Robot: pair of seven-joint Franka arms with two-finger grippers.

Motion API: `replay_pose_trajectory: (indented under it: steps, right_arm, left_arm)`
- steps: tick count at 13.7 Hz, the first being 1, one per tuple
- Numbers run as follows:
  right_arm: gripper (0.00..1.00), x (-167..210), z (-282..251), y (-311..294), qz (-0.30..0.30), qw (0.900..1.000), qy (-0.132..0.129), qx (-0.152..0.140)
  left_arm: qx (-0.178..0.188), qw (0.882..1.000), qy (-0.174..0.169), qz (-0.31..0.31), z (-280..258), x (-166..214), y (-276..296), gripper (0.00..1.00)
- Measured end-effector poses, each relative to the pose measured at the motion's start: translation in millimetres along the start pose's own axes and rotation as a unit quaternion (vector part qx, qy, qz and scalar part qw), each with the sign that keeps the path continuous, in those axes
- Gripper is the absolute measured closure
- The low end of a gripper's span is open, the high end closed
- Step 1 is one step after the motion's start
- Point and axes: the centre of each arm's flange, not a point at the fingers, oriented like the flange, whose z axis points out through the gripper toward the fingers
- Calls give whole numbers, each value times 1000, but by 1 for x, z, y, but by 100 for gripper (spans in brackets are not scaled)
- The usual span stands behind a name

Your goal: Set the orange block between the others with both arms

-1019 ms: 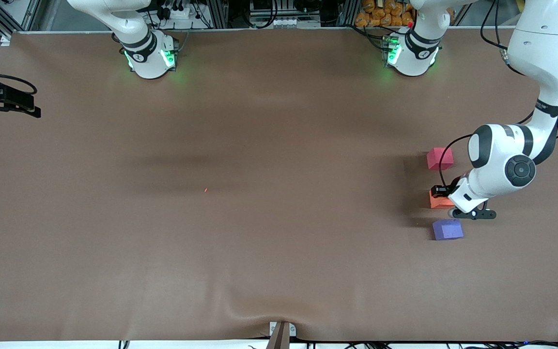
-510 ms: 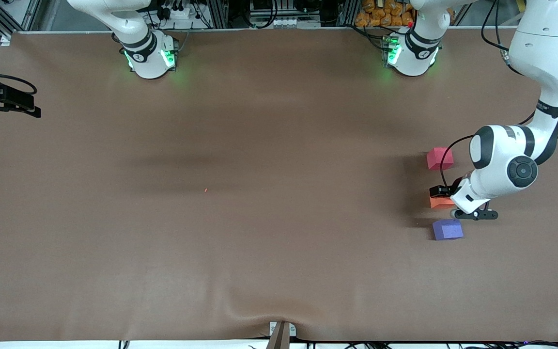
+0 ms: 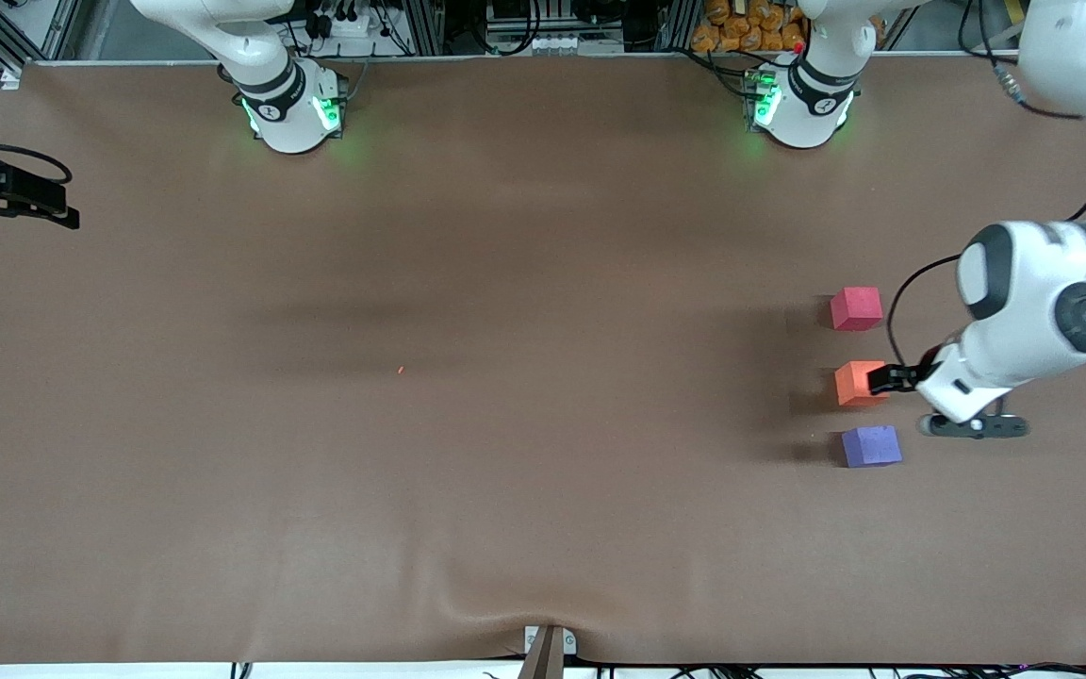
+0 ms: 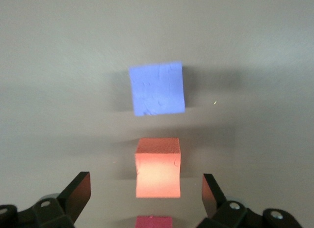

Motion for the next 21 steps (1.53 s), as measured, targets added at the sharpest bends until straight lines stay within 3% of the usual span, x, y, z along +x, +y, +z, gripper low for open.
replay_pose_trajectory:
  steps: [3, 8, 10, 15, 17, 21]
  right_arm:
    - [0, 0, 0, 0, 0, 1000, 0, 0]
    - [0, 0, 0, 0, 0, 1000, 0, 1]
    - [0, 0, 0, 0, 0, 1000, 0, 1]
    - [0, 0, 0, 0, 0, 1000, 0, 1]
    - [0, 0, 0, 0, 0, 1000, 0, 1]
    - [0, 0, 0, 1, 1, 1000, 0, 2]
  left_arm:
    - [13, 1000, 26, -9, -90, 4, -9, 0]
    - [9, 1000, -11, -9, -213, -21, 11, 0]
    - [10, 1000, 0, -16, -246, -32, 23, 0]
    - [8, 1000, 0, -12, -286, -67, 61, 0]
    - [-14, 1000, -10, -24, -285, -75, 55, 0]
    - [-18, 999, -12, -32, -287, -88, 47, 0]
